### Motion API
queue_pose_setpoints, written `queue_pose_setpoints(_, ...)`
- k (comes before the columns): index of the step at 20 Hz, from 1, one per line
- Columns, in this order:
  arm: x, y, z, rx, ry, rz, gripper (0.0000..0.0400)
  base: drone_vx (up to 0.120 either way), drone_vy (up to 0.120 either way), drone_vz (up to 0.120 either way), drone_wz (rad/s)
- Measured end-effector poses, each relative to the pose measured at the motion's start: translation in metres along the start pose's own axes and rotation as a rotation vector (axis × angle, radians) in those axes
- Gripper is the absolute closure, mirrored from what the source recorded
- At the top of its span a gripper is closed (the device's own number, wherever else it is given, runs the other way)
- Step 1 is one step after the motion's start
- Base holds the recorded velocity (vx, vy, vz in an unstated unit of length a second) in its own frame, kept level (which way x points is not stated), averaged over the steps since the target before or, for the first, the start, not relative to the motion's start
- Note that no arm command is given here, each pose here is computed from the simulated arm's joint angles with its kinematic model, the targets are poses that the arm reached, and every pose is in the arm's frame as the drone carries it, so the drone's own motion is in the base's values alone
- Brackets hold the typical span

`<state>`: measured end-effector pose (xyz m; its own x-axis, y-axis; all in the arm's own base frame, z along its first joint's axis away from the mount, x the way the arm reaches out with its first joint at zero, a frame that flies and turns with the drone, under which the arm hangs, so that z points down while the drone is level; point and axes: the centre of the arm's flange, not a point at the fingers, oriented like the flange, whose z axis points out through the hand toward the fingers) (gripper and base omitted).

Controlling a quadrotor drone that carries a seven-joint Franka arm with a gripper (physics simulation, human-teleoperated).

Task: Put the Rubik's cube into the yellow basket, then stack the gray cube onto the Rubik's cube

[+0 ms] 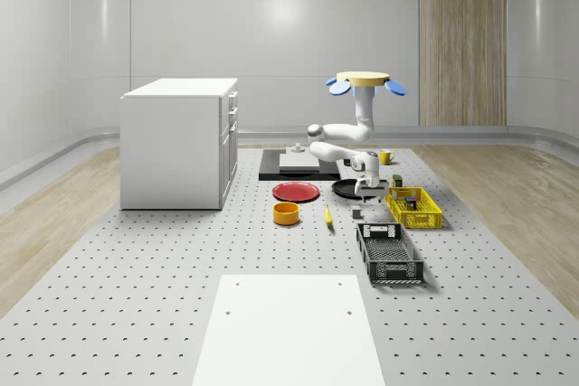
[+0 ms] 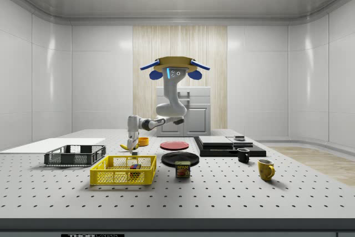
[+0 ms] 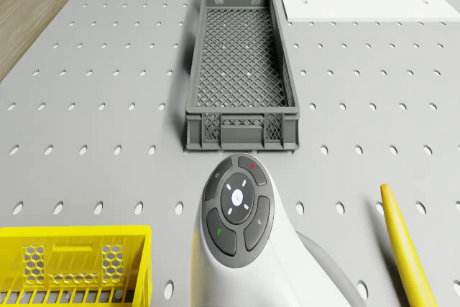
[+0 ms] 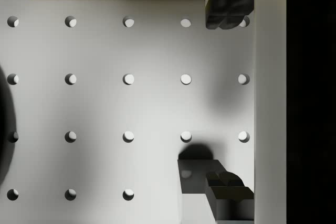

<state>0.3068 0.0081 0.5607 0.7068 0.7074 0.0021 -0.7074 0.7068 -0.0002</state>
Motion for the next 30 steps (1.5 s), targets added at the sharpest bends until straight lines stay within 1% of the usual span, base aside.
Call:
queue_pose_setpoints(5, 0.000, 0.000, 0.000, 0.000, 0.000, 0.000, 0.0000, 0.000, -0.120, 0.000, 0.000)
queue_pose_setpoints(8, 0.000, 0.000, 0.000, 0.000, 0.000, 0.000, 0.0000, 0.000, -0.120, -0.067, 0.000)
queue_pose_setpoints(15, 0.000, 0.000, 0.000, 0.000, 0.000, 0.000, 0.0000, 0.000, -0.120, 0.000, 0.000)
queue_pose_setpoints(24, 0.000, 0.000, 0.000, 0.000, 0.000, 0.000, 0.0000, 0.000, -0.004, 0.000, 0.000)
queue_pose_setpoints(30, 0.000, 0.000, 0.017, 0.000, 0.000, 0.000, 0.0000, 0.000, 0.000, 0.000, 0.000)
